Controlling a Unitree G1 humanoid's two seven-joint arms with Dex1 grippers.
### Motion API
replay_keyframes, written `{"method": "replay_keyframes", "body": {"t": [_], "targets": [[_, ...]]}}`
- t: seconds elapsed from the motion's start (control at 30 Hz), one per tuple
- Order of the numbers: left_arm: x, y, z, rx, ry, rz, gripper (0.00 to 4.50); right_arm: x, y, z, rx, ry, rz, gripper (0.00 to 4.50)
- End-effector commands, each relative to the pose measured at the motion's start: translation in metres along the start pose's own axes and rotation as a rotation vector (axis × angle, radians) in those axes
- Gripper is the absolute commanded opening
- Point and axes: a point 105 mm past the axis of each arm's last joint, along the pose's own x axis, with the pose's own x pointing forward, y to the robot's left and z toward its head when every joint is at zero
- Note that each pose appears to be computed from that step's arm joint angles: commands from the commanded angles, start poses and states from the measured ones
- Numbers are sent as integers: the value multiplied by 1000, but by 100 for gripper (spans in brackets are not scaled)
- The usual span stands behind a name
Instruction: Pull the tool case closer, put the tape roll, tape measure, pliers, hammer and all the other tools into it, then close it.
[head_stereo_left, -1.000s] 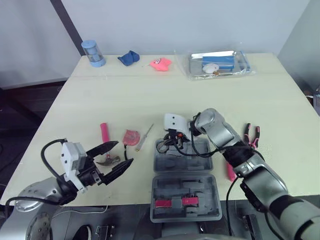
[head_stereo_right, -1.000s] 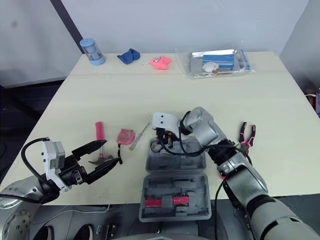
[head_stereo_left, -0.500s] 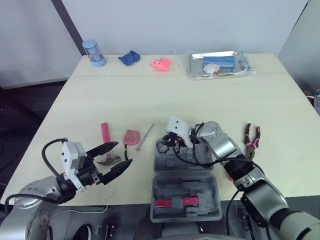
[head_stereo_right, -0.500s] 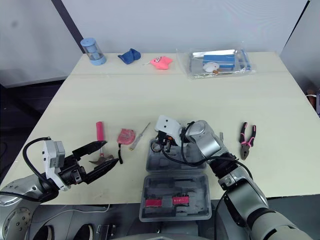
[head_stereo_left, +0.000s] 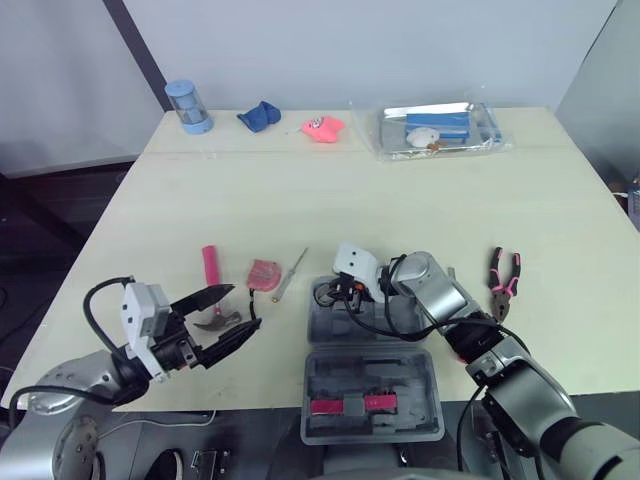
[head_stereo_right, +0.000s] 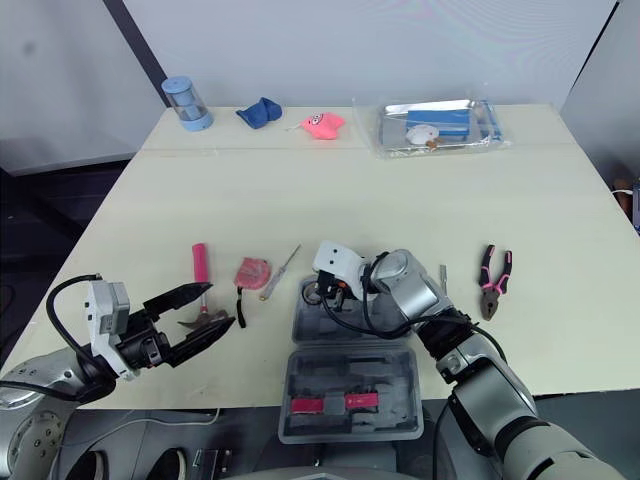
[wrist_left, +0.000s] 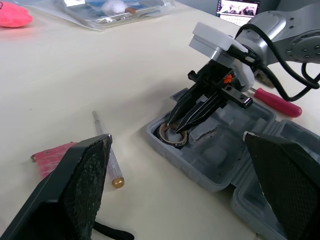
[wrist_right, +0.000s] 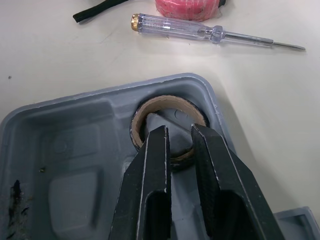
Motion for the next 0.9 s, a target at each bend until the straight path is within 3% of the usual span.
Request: {"method": "replay_keyframes", "body": {"t": [0.03,0.2,0.37,0.57,0.9], "targets": [[-2,0,5,34,-12,-3,450,-14,2,38,-22,-185,9,73],[-7,7,7,22,-43,42,450,-50,-4,55,-16,-357,-76,73],[-19,18,5,-5,-59,111,450,-98,-10,38,5,-432,-203,73],[-40,30,-12,-47,-30,204,450,-168,-15,-17,87,-412,-438,73],[-79,43,-39,-103,30,349,450,-273,25,-106,279,-321,-697,73]]}}
